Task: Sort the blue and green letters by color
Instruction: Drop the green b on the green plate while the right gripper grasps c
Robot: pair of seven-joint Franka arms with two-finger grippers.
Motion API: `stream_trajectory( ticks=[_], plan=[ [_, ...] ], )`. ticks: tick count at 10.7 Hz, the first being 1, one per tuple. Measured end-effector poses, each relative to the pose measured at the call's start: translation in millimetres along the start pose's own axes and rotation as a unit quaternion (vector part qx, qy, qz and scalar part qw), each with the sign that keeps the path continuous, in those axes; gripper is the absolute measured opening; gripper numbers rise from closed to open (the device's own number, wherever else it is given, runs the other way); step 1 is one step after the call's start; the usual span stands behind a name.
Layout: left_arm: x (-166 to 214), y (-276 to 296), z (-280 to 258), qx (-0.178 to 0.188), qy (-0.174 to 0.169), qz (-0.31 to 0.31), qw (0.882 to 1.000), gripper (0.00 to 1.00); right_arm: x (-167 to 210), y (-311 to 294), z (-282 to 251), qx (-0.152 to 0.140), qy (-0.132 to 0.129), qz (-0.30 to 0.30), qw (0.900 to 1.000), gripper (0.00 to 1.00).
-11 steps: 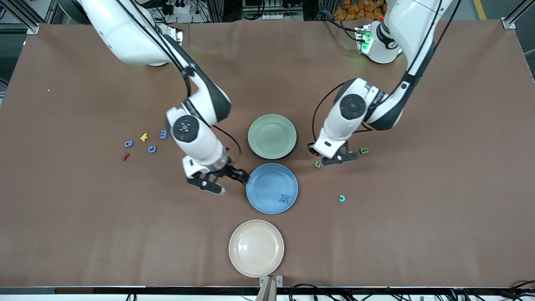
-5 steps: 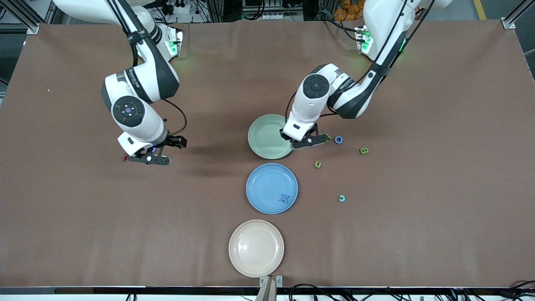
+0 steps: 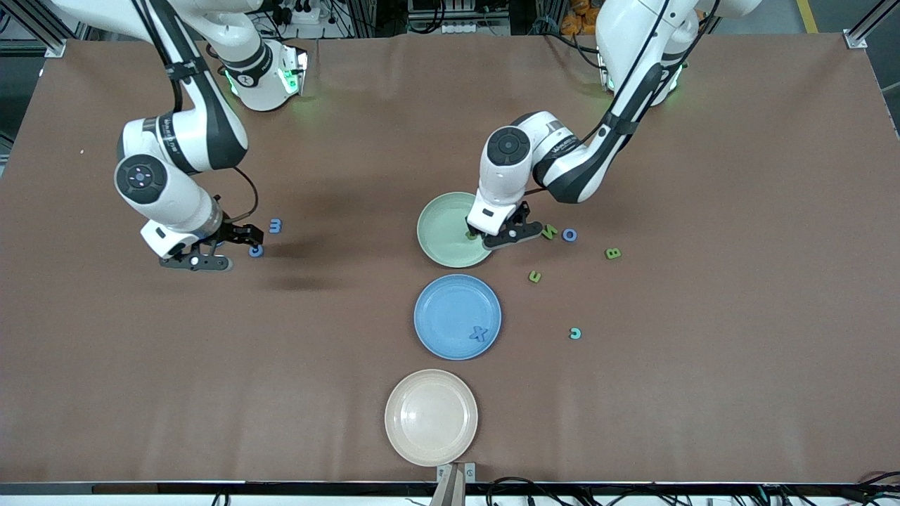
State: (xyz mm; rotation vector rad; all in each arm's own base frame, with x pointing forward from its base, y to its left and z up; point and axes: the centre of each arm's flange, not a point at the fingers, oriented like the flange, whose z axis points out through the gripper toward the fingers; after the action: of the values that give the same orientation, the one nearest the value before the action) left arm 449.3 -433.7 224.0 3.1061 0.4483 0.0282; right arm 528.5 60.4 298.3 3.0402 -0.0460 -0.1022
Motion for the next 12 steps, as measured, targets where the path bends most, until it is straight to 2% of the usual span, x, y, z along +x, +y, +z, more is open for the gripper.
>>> stream_trajectory(
  ticks=[2, 3, 4, 5, 7, 10, 12],
  plan=[
    [14, -6, -1, 0.004, 0.004, -0.01, 1.0, 0.93, -4, 39, 31, 0.016, 0.027, 0.001, 1.0, 0.96],
    [26, -11, -2, 0.005, 0.01, -0.02, 1.0, 1.0, -5, 51, 53, 0.025, 0.037, 0.004, 0.999, 0.96],
    [43, -18, -5, 0.006, 0.018, -0.033, 0.999, 1.0, -4, 52, 76, 0.034, 0.044, 0.0, 0.998, 0.95],
    [60, -24, -9, 0.005, 0.027, -0.046, 0.999, 1.0, -3, 46, 96, 0.042, 0.044, -0.003, 0.998, 0.89],
    [77, -32, -13, 0.005, 0.037, -0.056, 0.998, 1.0, -5, 40, 113, 0.047, 0.035, -0.007, 0.998, 0.88],
    [88, -43, 0, 0.018, 0.031, -0.069, 0.997, 1.0, -10, 37, 118, 0.047, 0.027, -0.009, 0.998, 0.88],
    [102, -59, 15, 0.026, 0.024, -0.12, 0.992, 1.0, -19, 35, 125, 0.048, 0.017, -0.011, 0.999, 0.85]
  ],
)
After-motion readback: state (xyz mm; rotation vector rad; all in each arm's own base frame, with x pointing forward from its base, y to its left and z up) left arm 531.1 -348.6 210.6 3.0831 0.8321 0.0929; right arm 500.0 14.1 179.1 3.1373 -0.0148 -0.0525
